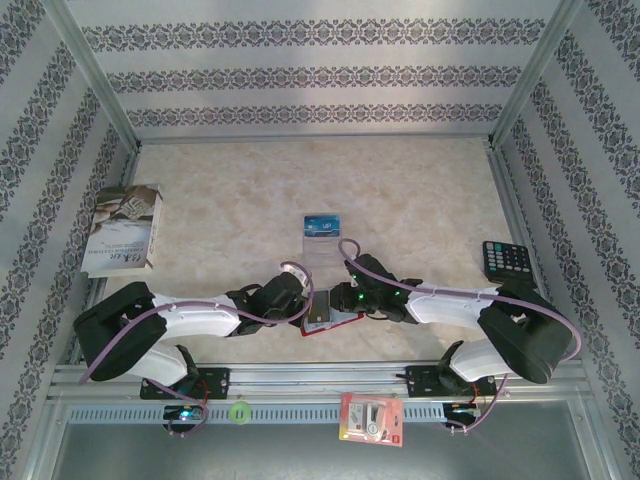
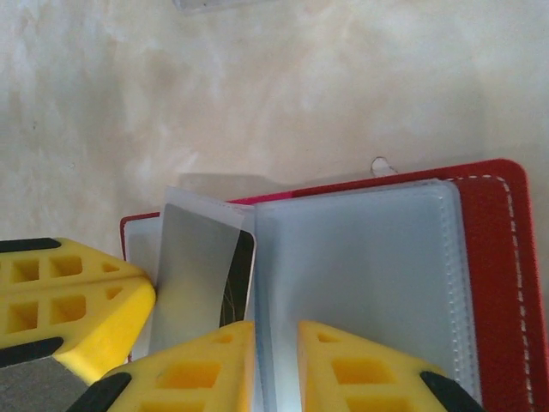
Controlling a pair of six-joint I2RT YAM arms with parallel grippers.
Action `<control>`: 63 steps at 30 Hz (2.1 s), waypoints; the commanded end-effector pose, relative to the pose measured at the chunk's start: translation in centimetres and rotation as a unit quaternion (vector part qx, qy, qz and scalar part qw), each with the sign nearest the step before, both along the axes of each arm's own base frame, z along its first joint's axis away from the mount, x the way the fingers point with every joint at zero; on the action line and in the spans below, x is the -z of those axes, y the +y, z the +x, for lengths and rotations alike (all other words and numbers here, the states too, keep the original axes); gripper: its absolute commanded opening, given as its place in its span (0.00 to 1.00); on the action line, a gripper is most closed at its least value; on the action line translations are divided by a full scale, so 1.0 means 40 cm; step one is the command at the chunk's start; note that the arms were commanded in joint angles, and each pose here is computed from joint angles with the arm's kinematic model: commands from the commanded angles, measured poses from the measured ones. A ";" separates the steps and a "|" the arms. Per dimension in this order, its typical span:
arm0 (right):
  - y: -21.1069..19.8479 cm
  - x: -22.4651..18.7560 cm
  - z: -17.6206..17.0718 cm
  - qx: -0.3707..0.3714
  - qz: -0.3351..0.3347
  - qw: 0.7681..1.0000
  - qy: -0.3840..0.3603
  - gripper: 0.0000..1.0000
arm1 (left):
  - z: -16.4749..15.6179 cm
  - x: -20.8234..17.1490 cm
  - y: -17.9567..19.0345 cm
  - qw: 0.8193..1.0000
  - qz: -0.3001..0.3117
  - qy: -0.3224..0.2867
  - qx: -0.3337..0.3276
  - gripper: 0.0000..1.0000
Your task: Take the credit cards out of the card holder
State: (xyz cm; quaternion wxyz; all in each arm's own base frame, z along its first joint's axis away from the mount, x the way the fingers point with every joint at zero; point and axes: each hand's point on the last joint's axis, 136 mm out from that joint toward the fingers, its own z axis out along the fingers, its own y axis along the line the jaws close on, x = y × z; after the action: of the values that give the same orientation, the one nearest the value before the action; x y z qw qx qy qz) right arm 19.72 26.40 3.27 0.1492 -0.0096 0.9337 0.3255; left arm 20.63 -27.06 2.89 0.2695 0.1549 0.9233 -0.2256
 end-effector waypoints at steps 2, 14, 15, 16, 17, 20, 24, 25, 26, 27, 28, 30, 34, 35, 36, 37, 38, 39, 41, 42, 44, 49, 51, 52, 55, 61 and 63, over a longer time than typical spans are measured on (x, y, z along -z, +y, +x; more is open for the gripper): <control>0.026 -0.011 -0.001 0.000 0.039 0.999 0.010 0.21 | -0.015 0.045 0.033 0.999 0.036 0.014 0.001 0.03; 0.029 0.015 -0.005 0.008 0.046 0.999 0.025 0.17 | -0.018 0.045 0.035 0.999 0.036 0.016 0.002 0.00; 0.029 0.014 -0.004 0.010 0.047 0.999 0.024 0.15 | -0.018 0.046 0.035 0.999 0.037 0.016 0.002 0.00; 0.027 0.015 -0.005 0.011 0.047 0.999 0.024 0.14 | -0.018 0.046 0.035 0.999 0.037 0.016 0.002 0.00; 0.027 0.013 -0.003 0.014 0.049 0.998 0.023 0.13 | -0.018 0.047 0.036 0.999 0.037 0.017 0.002 0.00; 0.022 0.011 -0.004 0.019 0.051 0.998 0.021 0.08 | -0.019 0.046 0.035 0.999 0.035 0.017 0.001 0.00; 0.013 0.007 -0.003 0.028 0.055 0.998 0.016 0.00 | -0.019 0.050 0.034 0.999 0.035 0.018 0.001 0.00; 0.011 0.006 -0.003 0.031 0.055 0.998 0.014 0.00 | -0.018 0.049 0.034 0.999 0.035 0.018 0.001 0.00; 0.008 0.004 -0.002 0.034 0.055 0.998 0.013 0.00 | -0.018 0.049 0.033 0.999 0.035 0.017 0.001 0.00; 0.006 0.003 -0.002 0.037 0.056 0.998 0.012 0.00 | -0.017 0.049 0.034 0.999 0.035 0.017 0.001 0.00; 0.002 0.002 -0.002 0.040 0.055 0.998 0.010 0.00 | -0.018 0.049 0.035 0.999 0.036 0.017 0.000 0.00; -0.013 0.005 -0.001 0.054 0.052 0.997 0.008 0.00 | -0.017 0.050 0.038 0.999 0.039 0.017 -0.001 0.00; -0.042 0.007 -0.004 0.074 0.040 0.996 0.004 0.00 | -0.016 0.049 0.047 0.999 0.043 0.014 -0.004 0.00; -0.049 0.006 -0.003 0.078 0.035 0.996 0.002 0.00 | -0.015 0.047 0.047 0.999 0.043 0.013 -0.004 0.00; -0.076 0.030 -0.021 0.082 0.019 0.996 0.008 0.00 | -0.012 0.044 0.048 0.999 0.043 0.011 -0.004 0.00; -0.086 0.032 -0.023 0.086 0.013 0.996 0.006 0.00 | -0.011 0.043 0.048 0.999 0.044 0.009 -0.003 0.00; -0.096 0.033 -0.025 0.089 0.008 0.996 0.004 0.00 | -0.007 0.040 0.048 0.999 0.046 0.006 -0.003 0.00; -0.101 0.033 -0.028 0.089 0.006 0.996 0.001 0.00 | -0.003 0.038 0.048 0.999 0.049 0.004 -0.002 0.00; -0.109 0.031 -0.034 0.089 0.003 0.996 0.002 0.00 | 0.007 0.033 0.043 0.999 0.051 -0.001 0.003 0.00; -0.110 0.029 -0.035 0.088 0.003 0.996 0.000 0.00 | 0.014 0.027 0.038 0.999 0.052 -0.006 0.005 0.00; -0.107 0.026 -0.039 0.082 0.006 0.997 0.001 0.00 | 0.028 0.020 0.032 0.998 0.055 -0.014 0.010 0.00; -0.063 0.008 -0.044 0.054 0.030 0.998 -0.007 0.00 | 0.045 0.006 0.010 0.999 0.042 -0.009 0.017 0.00; -0.040 -0.006 -0.042 0.044 0.040 0.998 -0.014 0.00 | 0.040 -0.001 0.009 0.999 0.032 -0.003 0.013 0.00; -0.034 -0.010 -0.041 0.042 0.043 0.998 -0.015 0.00 | 0.036 -0.004 0.012 1.000 0.027 -0.002 0.010 0.00; -0.016 -0.020 -0.034 0.044 0.058 0.997 -0.015 0.00 | 0.023 -0.021 0.022 1.000 0.006 0.001 -0.001 0.00; 0.018 -0.031 -0.025 0.058 0.104 0.993 0.000 0.00 | 0.013 -0.044 0.053 1.000 -0.007 -0.005 -0.026 0.19; 0.023 -0.035 -0.022 0.066 0.117 0.991 0.004 0.00 | 0.012 -0.055 0.057 0.999 -0.017 -0.008 -0.031 0.26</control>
State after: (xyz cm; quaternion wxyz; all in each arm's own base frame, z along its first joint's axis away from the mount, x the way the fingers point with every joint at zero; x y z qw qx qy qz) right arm 18.51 26.01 3.41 0.1632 0.0617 0.9058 0.3861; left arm 21.27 -25.96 5.29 0.2907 0.1452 0.9153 -0.2379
